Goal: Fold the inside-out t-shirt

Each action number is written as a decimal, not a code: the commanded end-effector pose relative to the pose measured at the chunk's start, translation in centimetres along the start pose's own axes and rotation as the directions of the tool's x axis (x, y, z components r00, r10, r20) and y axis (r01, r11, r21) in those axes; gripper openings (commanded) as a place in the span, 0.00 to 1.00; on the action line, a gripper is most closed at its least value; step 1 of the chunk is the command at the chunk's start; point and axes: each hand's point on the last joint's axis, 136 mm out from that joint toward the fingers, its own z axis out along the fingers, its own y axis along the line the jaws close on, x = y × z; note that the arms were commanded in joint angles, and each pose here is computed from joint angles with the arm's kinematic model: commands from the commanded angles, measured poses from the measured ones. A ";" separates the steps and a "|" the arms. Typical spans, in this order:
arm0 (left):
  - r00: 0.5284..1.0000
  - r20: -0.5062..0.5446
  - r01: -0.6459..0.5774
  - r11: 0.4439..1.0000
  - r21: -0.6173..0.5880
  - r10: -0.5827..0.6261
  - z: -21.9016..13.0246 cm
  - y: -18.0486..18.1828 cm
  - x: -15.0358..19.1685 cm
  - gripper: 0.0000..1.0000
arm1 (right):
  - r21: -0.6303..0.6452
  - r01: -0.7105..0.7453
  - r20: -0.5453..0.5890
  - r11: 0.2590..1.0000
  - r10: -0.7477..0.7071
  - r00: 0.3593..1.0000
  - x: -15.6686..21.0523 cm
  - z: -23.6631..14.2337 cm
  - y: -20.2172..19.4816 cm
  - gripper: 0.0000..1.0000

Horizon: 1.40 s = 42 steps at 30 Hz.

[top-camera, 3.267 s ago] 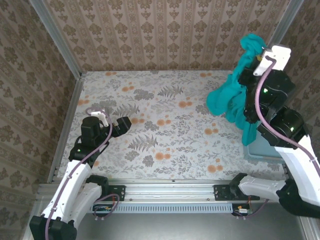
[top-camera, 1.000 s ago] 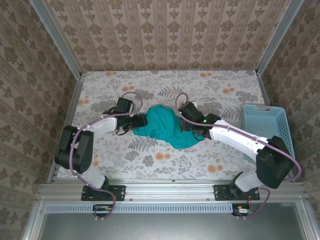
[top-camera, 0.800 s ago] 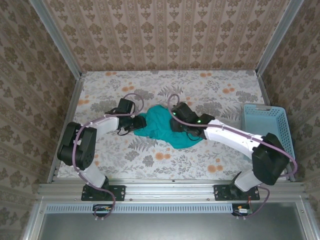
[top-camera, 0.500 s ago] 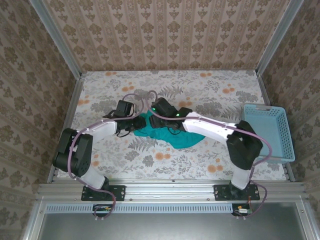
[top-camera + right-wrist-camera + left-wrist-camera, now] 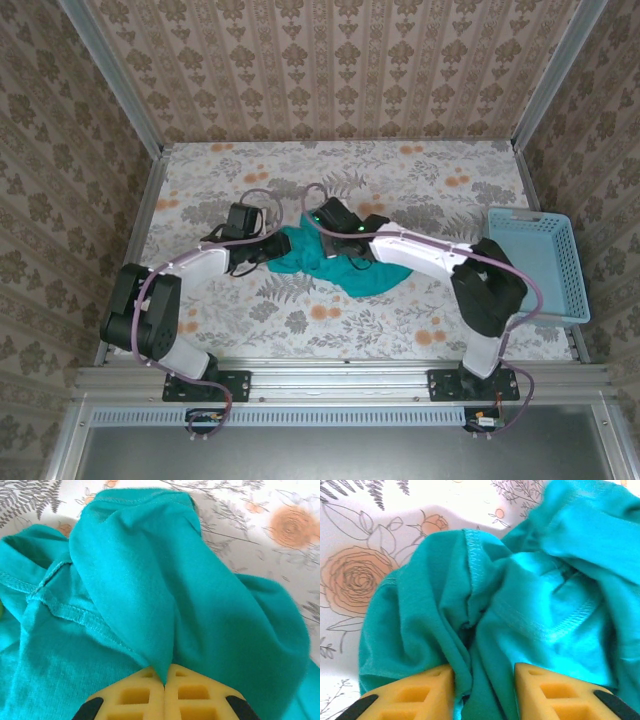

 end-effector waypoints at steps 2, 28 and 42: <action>1.000 -0.002 0.007 1.000 0.023 -0.007 0.4 -0.3 -0.2 0.33 | 0.006 -0.085 0.067 0.996 0.085 0.994 -0.2 -1.8 -1.7 0.00; 0.740 0.623 -0.252 0.963 -0.093 0.254 -28.7 -13.0 -11.5 0.00 | -0.428 -0.069 0.374 0.901 0.246 0.894 -7.1 -19.6 -2.3 0.03; 0.976 0.196 -0.087 0.995 -0.058 0.097 -11.7 -1.9 2.1 0.00 | -0.168 -0.102 0.073 0.981 0.116 0.991 6.2 -8.0 -5.0 0.69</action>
